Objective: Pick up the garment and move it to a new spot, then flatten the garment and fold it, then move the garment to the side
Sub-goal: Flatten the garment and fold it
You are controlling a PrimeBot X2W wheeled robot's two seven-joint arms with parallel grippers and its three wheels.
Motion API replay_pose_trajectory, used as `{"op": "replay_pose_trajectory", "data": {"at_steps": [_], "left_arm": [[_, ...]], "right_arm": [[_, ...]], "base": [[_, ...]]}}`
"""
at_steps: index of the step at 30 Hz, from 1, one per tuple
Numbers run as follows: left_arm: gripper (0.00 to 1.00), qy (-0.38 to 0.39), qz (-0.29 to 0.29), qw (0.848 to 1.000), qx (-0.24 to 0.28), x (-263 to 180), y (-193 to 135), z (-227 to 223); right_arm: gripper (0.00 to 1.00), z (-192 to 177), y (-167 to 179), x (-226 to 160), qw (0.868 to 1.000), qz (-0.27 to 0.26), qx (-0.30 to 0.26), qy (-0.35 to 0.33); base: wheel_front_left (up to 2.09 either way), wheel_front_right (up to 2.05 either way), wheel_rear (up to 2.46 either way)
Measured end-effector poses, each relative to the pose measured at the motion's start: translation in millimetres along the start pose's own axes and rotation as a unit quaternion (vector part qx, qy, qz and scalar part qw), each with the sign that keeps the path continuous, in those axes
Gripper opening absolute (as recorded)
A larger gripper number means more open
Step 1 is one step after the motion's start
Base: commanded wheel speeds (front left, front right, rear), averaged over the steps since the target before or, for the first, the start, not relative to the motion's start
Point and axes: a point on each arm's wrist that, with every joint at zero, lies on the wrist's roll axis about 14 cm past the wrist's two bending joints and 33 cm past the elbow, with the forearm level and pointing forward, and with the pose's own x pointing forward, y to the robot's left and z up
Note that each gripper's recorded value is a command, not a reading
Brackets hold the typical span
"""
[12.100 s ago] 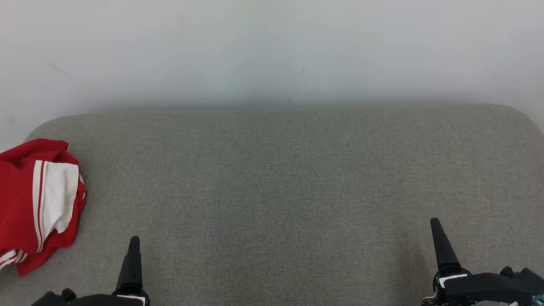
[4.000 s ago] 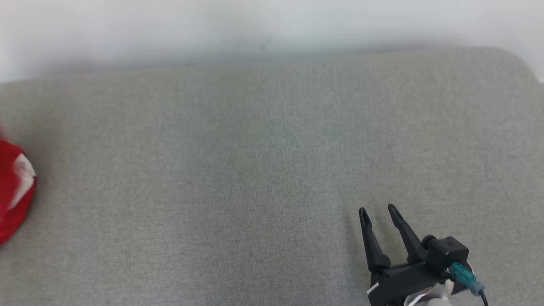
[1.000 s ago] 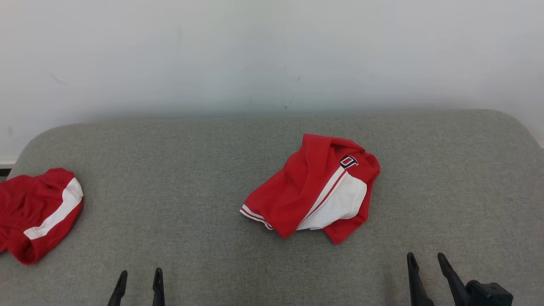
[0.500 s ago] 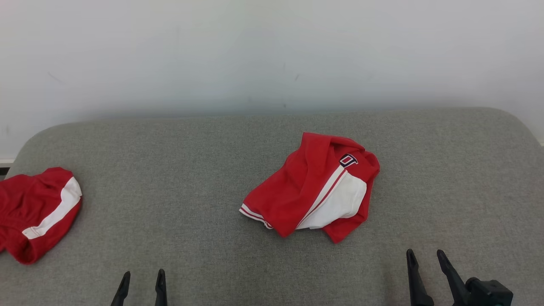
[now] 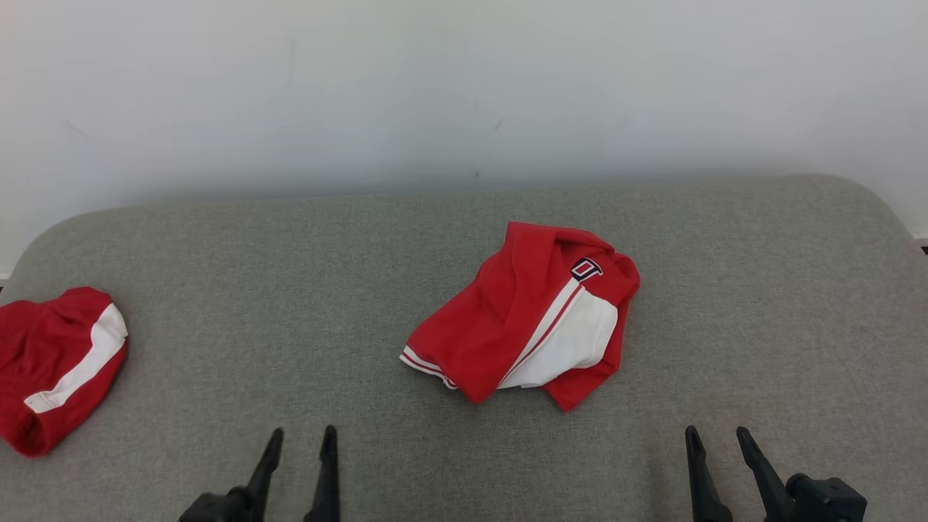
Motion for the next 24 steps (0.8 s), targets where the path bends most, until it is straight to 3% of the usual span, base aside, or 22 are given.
{"op": "replay_pose_trajectory", "data": {"at_steps": [6,12,24], "left_arm": [[1.00,0.069,-0.067,0.994,-0.046,36.6,-45.4,-21.2],[1.00,0.152,-0.116,0.978,-0.079,60.3,-84.5,-50.9],[1.00,0.223,-0.128,0.961,-0.103,86.0,-120.4,-97.6]], "right_arm": [[1.00,4.0,0.6,1.8,1.000,0.000,0.002,-0.006],[1.00,7.5,-9.5,1.5,1.000,-0.017,0.006,-0.012],[1.00,1.9,-46.8,-12.9,0.997,-0.080,0.013,-0.010]], "base": [[0.00,0.00,0.00],[0.00,0.00,0.00],[0.00,0.00,0.00]]}}
